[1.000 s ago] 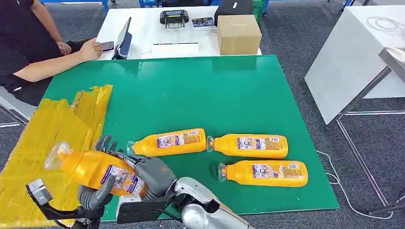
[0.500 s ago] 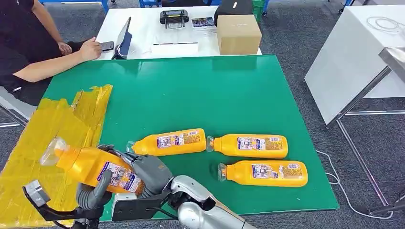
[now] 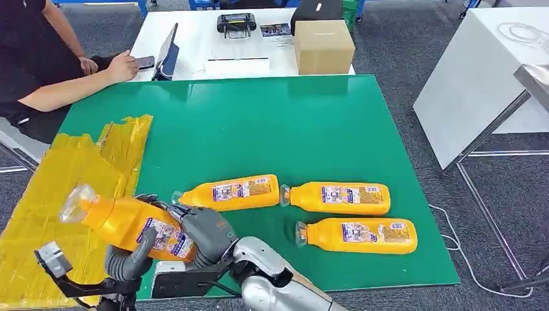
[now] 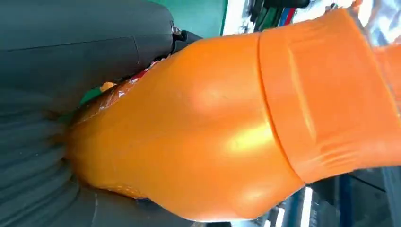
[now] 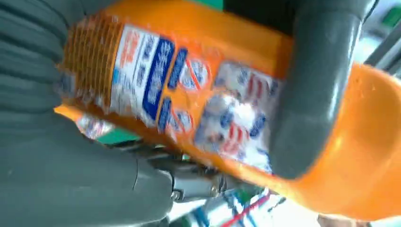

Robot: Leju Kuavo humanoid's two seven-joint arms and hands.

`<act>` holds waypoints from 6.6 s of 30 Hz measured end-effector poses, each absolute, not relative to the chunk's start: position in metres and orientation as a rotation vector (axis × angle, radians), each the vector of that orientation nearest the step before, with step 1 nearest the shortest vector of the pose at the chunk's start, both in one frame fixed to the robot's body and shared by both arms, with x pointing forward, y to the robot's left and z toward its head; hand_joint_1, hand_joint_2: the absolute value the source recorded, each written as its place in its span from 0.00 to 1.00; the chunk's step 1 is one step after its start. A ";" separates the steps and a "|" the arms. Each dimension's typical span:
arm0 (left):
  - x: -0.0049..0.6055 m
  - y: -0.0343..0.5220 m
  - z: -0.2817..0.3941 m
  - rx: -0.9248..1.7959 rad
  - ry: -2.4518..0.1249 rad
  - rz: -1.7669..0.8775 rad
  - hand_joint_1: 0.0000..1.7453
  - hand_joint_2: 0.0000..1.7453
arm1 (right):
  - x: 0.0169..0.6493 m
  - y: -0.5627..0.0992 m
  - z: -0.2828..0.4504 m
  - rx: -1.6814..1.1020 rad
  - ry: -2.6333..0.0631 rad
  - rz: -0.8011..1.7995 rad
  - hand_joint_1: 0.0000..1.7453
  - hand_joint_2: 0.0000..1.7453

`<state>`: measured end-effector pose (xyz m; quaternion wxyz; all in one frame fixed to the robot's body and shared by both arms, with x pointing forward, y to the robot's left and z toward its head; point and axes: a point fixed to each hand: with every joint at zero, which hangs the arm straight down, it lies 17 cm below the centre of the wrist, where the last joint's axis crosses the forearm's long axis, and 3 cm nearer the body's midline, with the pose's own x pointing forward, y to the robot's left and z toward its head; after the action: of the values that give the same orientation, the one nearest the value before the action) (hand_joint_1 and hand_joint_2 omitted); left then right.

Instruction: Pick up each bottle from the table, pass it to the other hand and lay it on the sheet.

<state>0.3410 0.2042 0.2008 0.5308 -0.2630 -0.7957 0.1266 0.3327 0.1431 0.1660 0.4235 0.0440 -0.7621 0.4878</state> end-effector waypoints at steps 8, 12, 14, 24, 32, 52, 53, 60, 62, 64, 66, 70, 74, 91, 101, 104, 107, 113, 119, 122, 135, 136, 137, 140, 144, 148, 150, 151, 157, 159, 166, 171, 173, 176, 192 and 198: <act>0.371 0.233 0.210 -0.328 -1.975 0.240 1.00 1.00 | 0.358 0.126 0.178 0.055 -1.908 1.155 0.00 0.00; 0.383 0.254 0.216 -0.236 -2.006 0.233 1.00 1.00 | 0.374 0.115 0.188 0.030 -1.919 1.113 0.00 0.00; 0.386 0.262 0.216 -0.203 -2.009 0.235 1.00 1.00 | 0.377 0.112 0.191 0.026 -1.923 1.100 0.00 0.00; 0.399 0.295 0.220 0.172 -2.050 0.132 1.00 1.00 | 0.388 0.099 0.197 -0.004 -1.931 1.081 0.00 0.00; 0.427 0.337 0.221 0.991 -1.945 -0.285 1.00 1.00 | 0.410 0.091 0.176 0.057 -1.792 1.232 0.00 1.00; 0.461 0.357 0.109 1.193 -1.612 -0.722 1.00 1.00 | 0.479 0.058 0.156 -0.024 -1.566 1.419 0.00 1.00; 0.462 0.357 0.108 1.193 -1.610 -0.723 1.00 1.00 | 0.480 0.058 0.155 -0.026 -1.562 1.421 0.00 1.00; 0.466 0.358 0.095 1.172 -1.565 -0.771 1.00 1.00 | 0.481 0.055 0.147 -0.028 -1.519 1.441 0.00 1.00; 0.467 0.359 0.088 1.163 -1.548 -0.798 1.00 1.00 | 0.481 0.054 0.145 -0.023 -1.496 1.457 0.00 1.00; 0.469 0.362 0.082 1.159 -1.536 -0.822 1.00 1.00 | 0.482 0.054 0.143 -0.021 -1.477 1.475 0.00 1.00; 0.470 0.365 0.073 1.139 -1.521 -0.855 1.00 1.00 | 0.483 0.053 0.141 -0.025 -1.454 1.495 0.00 1.00; 0.471 0.368 0.051 1.071 -1.478 -0.942 0.00 0.00 | 0.482 0.050 0.129 -0.034 -1.393 1.547 0.00 1.00; 0.466 0.370 0.027 0.981 -1.439 -1.032 0.00 0.00 | 0.482 0.047 0.118 -0.050 -1.334 1.588 0.00 1.00; 0.468 0.384 -0.003 0.790 -1.361 -1.191 0.00 0.00 | 0.472 0.030 0.068 -0.121 -1.127 1.733 0.00 1.00; 0.462 0.345 0.049 0.307 -1.695 -0.685 0.00 0.00 | 0.478 -0.002 0.023 -0.390 -1.053 1.852 0.00 1.00; 0.456 0.327 0.075 0.175 -1.794 -0.540 0.00 0.00 | 0.486 -0.016 0.016 -0.508 -1.038 1.852 0.00 1.00; 0.452 0.311 0.101 0.099 -1.874 -0.477 0.00 0.00 | 0.493 -0.030 0.012 -0.601 -1.015 1.837 0.00 1.00; 0.451 0.291 0.136 0.040 -1.973 -0.435 0.00 0.00 | 0.489 -0.056 -0.009 -0.660 -0.906 1.843 1.00 1.00; 0.453 0.283 0.155 0.011 -2.028 -0.378 0.00 0.00 | 0.485 -0.061 -0.016 -0.643 -0.865 1.846 1.00 1.00; 0.453 0.283 0.156 0.010 -2.029 -0.377 0.00 0.00 | 0.484 -0.061 -0.016 -0.643 -0.865 1.846 1.00 1.00; 0.454 0.291 0.166 -0.023 -2.046 -0.275 0.00 0.00 | 0.491 -0.050 -0.007 -0.565 -0.984 1.663 1.00 1.00; 0.454 0.292 0.166 -0.023 -2.046 -0.268 0.00 0.00 | 0.491 -0.050 -0.006 -0.561 -0.989 1.655 1.00 1.00; 0.454 0.293 0.166 -0.031 -2.045 -0.255 0.00 0.00 | 0.492 -0.048 -0.004 -0.553 -1.010 1.633 1.00 1.00; 0.456 0.300 0.169 -0.100 -2.015 -0.144 0.00 0.00 | 0.501 -0.033 0.015 -0.504 -1.204 1.469 1.00 1.00; 0.452 0.309 0.179 -0.239 -1.997 0.072 0.00 0.00 | 0.516 -0.013 0.064 -0.392 -1.446 1.244 1.00 1.00; 0.442 0.308 0.190 -0.324 -2.014 0.182 0.00 0.00 | 0.528 -0.006 0.110 -0.313 -1.589 1.075 1.00 1.00; 0.438 0.307 0.193 -0.329 -2.020 0.193 0.00 1.00 | 0.531 -0.008 0.121 -0.305 -1.614 1.026 1.00 1.00; 0.437 0.307 0.194 -0.329 -2.022 0.197 0.00 1.00 | 0.532 -0.009 0.123 -0.301 -1.619 1.013 1.00 1.00; 0.431 0.309 0.196 -0.333 -2.013 0.256 0.00 1.00 | 0.522 0.002 0.155 -0.143 -1.729 0.893 1.00 1.00; 0.429 0.303 0.197 -0.321 -2.006 0.271 0.00 1.00 | 0.513 0.011 0.169 -0.086 -1.758 0.878 1.00 1.00; 0.418 0.265 0.219 -0.372 -2.044 0.294 0.00 1.00 | 0.468 0.042 0.187 0.048 -1.846 0.851 1.00 1.00; 0.408 0.223 0.247 -0.451 -2.105 0.277 0.00 1.00 | 0.440 0.072 0.200 0.130 -1.885 0.872 1.00 1.00; 0.404 0.209 0.257 -0.487 -2.122 0.274 0.00 1.00 | 0.430 0.086 0.203 0.159 -1.891 0.891 1.00 1.00; 0.399 0.194 0.267 -0.530 -2.138 0.272 0.00 1.00 | 0.418 0.102 0.205 0.195 -1.894 0.915 1.00 1.00; 0.378 0.154 0.285 -0.739 -2.125 0.226 0.00 1.00 | 0.409 0.120 0.180 0.224 -1.831 0.976 1.00 1.00; 0.378 0.153 0.284 -0.742 -2.123 0.223 0.00 1.00 | 0.410 0.120 0.178 0.220 -1.827 0.983 1.00 1.00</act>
<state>0.3778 0.1535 0.2841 0.4267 -0.2968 -0.8496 0.0894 0.4104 0.1199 0.1775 0.5037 0.0910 -0.7566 0.4070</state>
